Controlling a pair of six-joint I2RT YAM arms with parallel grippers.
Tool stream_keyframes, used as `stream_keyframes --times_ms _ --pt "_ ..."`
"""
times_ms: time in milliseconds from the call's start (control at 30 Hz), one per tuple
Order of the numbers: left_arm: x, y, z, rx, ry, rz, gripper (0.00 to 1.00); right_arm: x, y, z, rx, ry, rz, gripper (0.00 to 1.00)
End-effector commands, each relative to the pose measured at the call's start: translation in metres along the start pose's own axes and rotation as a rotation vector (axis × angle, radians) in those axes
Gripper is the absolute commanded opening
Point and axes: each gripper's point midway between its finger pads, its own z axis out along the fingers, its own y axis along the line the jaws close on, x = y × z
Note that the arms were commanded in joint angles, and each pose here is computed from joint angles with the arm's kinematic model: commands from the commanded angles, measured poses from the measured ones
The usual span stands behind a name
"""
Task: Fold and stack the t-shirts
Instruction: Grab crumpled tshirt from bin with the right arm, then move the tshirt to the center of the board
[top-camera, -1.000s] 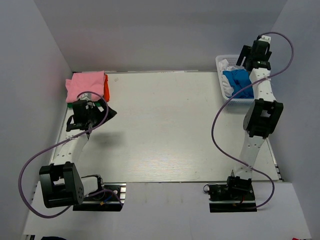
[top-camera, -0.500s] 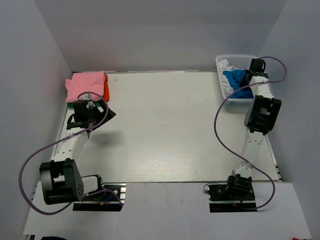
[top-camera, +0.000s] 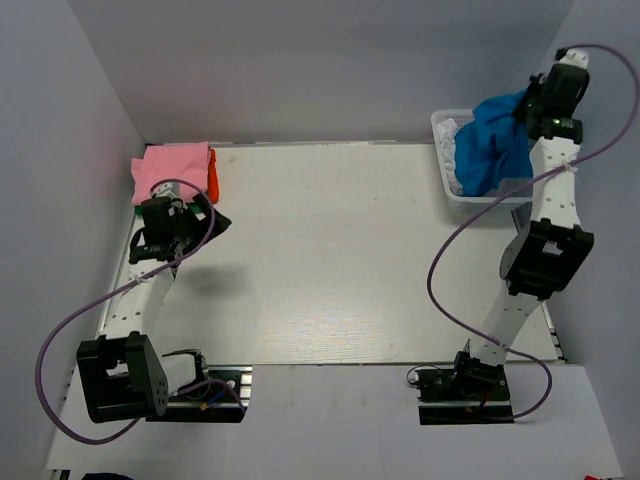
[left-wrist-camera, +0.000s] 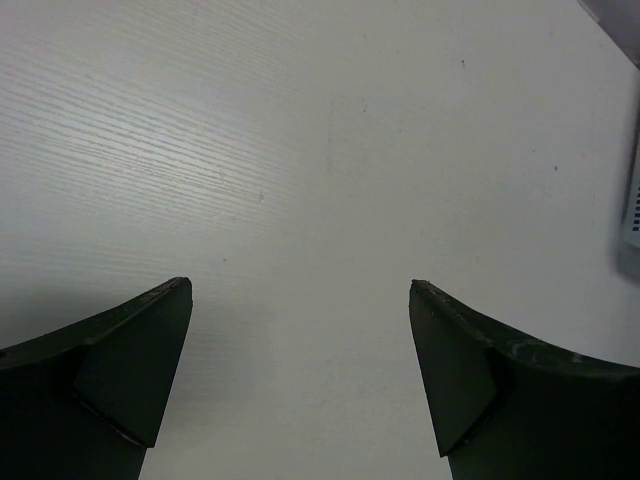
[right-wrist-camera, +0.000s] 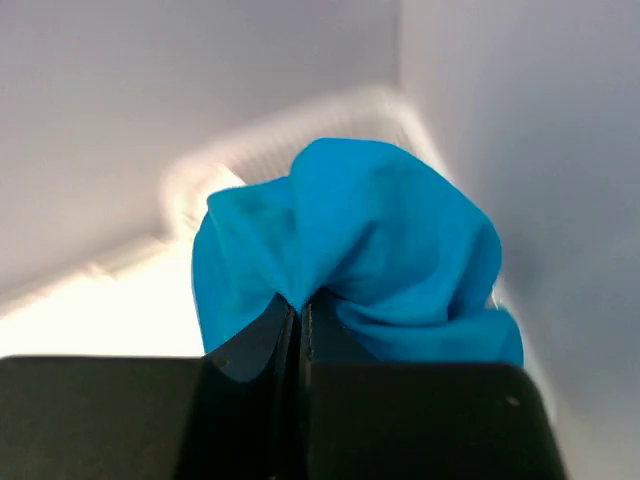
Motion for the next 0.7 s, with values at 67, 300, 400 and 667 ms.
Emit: stream_keyframes --times_ms 67,300,400,667 --pt "-0.024 -0.028 -0.019 0.096 -0.085 0.037 0.99 -0.169 0.062 -0.145 -0.266 -0.483 -0.075 0.0" --pt "-0.03 -0.039 -0.033 0.135 -0.117 0.053 0.99 -0.232 0.104 -0.261 -0.477 -0.728 -0.125 0.0" --pt "-0.034 -0.042 -0.039 0.139 -0.142 0.05 0.99 -0.23 0.136 -0.293 -0.673 -0.728 -0.124 0.0" --pt "-0.038 -0.057 -0.059 0.182 -0.153 0.023 0.99 -0.164 0.242 -0.38 -1.394 -0.549 -0.199 0.0"
